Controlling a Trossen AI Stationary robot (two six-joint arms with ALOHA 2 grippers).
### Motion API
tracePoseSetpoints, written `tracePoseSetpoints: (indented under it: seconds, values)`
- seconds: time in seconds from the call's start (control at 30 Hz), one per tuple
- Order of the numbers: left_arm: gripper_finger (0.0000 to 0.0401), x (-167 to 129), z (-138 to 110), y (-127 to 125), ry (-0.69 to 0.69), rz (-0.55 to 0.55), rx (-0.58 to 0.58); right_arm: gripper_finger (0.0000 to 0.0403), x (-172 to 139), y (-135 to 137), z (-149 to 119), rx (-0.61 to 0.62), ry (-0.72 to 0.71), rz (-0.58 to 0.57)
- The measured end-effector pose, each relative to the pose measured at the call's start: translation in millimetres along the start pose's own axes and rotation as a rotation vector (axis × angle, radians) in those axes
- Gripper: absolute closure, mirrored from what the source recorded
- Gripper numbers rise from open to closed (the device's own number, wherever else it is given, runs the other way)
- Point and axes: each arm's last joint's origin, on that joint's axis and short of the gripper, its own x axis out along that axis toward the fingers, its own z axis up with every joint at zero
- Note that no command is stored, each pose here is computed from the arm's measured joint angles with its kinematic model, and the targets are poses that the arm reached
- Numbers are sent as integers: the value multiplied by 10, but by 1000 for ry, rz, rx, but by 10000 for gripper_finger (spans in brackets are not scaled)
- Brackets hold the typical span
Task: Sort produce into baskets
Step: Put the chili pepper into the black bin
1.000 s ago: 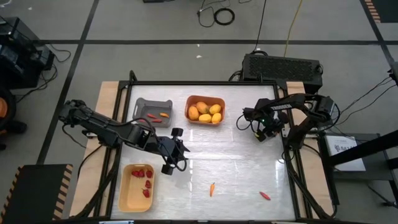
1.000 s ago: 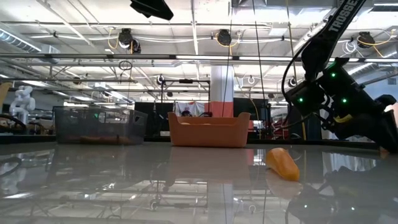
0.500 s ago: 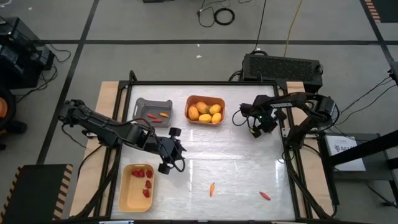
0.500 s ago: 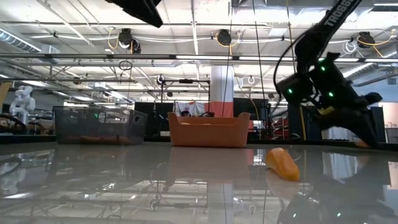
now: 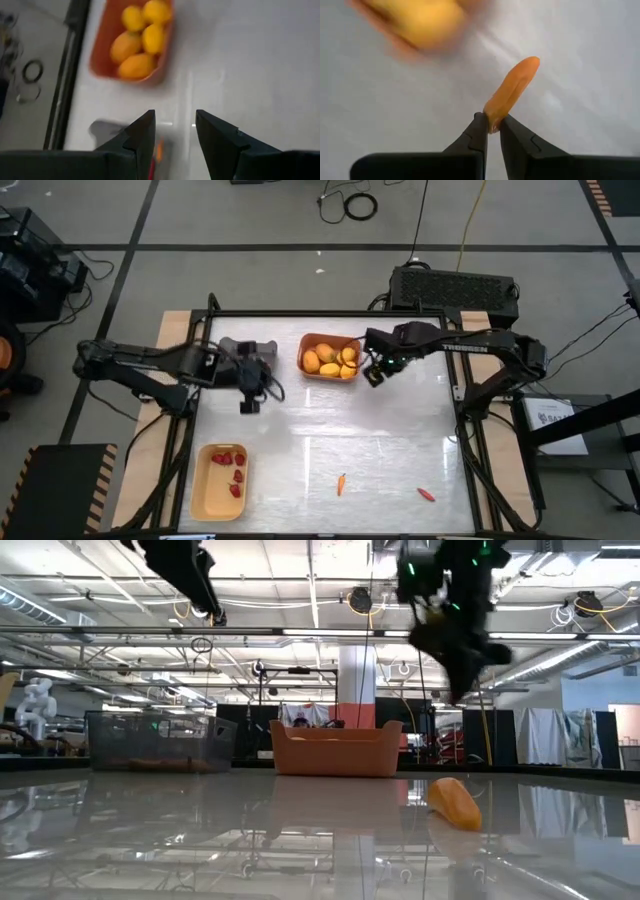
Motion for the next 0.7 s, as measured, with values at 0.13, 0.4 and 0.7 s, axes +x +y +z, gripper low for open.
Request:
tracePoseSetpoints:
  seconds: [0.13, 0.4, 0.7]
  values:
    - [251, 12, -77, 241, 51, 61, -77, 371, -160, 384, 102, -53, -292, 176]
    - [251, 73, -298, 758, 214, 319, -280, 371, 3, 1185, 207, -204, -712, 472]
    - [251, 156, -560, 1002, 363, 357, -364, 371, 595, 1808, 580, -307, -913, 551]
